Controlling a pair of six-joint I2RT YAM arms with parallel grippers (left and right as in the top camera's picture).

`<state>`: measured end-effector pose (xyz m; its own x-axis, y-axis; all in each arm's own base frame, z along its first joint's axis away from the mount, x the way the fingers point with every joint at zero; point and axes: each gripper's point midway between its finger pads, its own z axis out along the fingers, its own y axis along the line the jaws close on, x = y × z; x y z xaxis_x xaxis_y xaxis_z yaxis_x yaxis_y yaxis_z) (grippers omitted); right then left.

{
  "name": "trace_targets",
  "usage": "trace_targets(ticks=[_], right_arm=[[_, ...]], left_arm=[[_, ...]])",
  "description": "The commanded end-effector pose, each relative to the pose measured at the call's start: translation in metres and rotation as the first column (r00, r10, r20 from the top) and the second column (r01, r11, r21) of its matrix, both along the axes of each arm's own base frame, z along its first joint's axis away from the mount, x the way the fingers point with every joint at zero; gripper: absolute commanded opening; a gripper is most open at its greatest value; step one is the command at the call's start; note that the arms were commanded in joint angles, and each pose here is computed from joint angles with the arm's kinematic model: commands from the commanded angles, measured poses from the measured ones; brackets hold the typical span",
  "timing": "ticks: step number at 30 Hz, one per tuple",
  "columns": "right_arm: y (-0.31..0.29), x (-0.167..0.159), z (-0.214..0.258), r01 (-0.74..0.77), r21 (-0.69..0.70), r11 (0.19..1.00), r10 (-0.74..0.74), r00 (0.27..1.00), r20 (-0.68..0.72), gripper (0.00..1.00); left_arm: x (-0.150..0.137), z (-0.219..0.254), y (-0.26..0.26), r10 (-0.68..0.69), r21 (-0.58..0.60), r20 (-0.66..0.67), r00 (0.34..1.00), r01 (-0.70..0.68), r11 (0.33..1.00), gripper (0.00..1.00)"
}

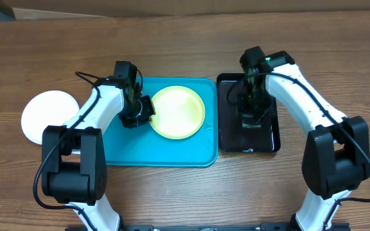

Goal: Clean dirty plates on tray and stack at the side
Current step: 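Return the sponge to the black tray and release it with the right gripper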

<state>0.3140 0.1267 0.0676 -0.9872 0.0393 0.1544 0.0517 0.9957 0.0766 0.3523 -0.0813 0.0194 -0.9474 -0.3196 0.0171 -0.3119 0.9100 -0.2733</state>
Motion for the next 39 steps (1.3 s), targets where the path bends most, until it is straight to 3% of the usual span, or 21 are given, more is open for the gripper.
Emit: trace_targets(ticks=[1, 21, 39], right_arm=[[0.013, -0.018, -0.004, -0.035, 0.019, 0.999, 0.036, 0.999, -0.035, 0.04], [0.061, -0.061, -0.020, -0.170, 0.027, 0.985, 0.171, 0.982, -0.082, 0.04], [0.063, -0.078, -0.017, -0.170, -0.010, 0.985, 0.167, 0.977, -0.131, 0.04]], left_arm=[[-0.002, -0.001, -0.002, -0.012, 0.004, -0.002, 1.000, 0.012, 1.000, 0.05], [-0.002, -0.001, -0.002, -0.012, 0.003, 0.002, 1.000, 0.012, 1.000, 0.04], [-0.001, -0.001, -0.002, -0.012, 0.003, 0.002, 1.000, 0.012, 1.000, 0.04]])
